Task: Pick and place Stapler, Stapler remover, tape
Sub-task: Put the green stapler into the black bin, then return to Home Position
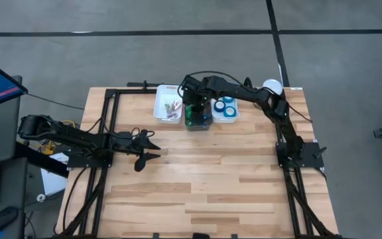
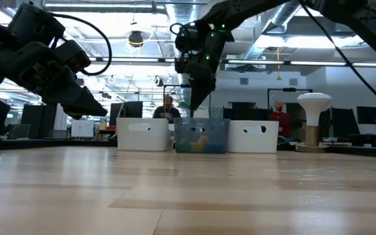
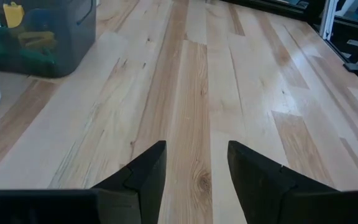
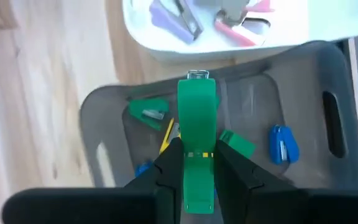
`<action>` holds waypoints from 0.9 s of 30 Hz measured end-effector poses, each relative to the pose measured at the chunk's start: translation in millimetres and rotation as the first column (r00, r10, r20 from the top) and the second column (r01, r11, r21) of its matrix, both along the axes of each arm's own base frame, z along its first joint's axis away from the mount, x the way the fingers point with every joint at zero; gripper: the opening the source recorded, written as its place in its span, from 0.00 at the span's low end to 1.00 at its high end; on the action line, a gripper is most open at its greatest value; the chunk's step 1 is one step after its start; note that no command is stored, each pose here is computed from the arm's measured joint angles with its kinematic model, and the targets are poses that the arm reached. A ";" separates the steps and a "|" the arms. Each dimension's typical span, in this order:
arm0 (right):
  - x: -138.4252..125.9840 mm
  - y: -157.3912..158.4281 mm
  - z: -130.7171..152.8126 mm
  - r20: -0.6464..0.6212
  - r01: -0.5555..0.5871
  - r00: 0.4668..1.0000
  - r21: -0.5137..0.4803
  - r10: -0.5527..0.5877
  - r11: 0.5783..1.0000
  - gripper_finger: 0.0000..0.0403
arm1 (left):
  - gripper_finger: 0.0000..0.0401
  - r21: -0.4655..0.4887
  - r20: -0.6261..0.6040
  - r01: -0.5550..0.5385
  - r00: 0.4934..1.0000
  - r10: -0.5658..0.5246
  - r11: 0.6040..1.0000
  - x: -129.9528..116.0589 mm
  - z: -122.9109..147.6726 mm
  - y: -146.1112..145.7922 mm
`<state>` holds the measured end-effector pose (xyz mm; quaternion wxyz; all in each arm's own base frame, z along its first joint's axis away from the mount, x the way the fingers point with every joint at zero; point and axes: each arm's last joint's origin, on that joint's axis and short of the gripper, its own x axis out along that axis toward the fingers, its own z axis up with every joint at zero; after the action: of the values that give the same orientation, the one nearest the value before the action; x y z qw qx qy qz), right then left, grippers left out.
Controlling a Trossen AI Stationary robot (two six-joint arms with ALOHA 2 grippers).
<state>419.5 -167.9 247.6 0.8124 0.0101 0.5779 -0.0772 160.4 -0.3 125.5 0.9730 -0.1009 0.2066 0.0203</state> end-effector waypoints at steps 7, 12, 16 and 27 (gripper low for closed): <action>-5.5 -9.9 -20.0 0.001 0.026 1.000 0.061 -0.026 0.998 0.14 | 0.41 0.000 0.000 0.000 1.000 0.000 1.000 0.0 0.0 0.0; -11.1 -9.7 -36.6 -0.043 0.048 0.998 0.097 -0.044 0.994 0.14 | 0.41 0.000 -0.003 0.000 1.000 0.000 1.000 -0.1 -0.3 0.0; -14.1 -4.3 -49.4 -0.081 0.043 0.996 0.111 -0.034 0.993 0.14 | 0.41 0.000 -0.003 0.000 1.000 0.000 1.000 -0.1 -0.3 0.0; -9.2 4.8 -51.7 -0.097 0.012 0.995 0.028 -0.010 1.000 0.37 | 0.41 0.000 -0.003 0.000 1.000 0.000 1.000 -0.1 -0.3 0.0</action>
<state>410.4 -163.0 195.9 0.7827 0.0210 0.6176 -0.0739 160.3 -0.3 125.2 0.9727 -0.1008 0.2081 0.0207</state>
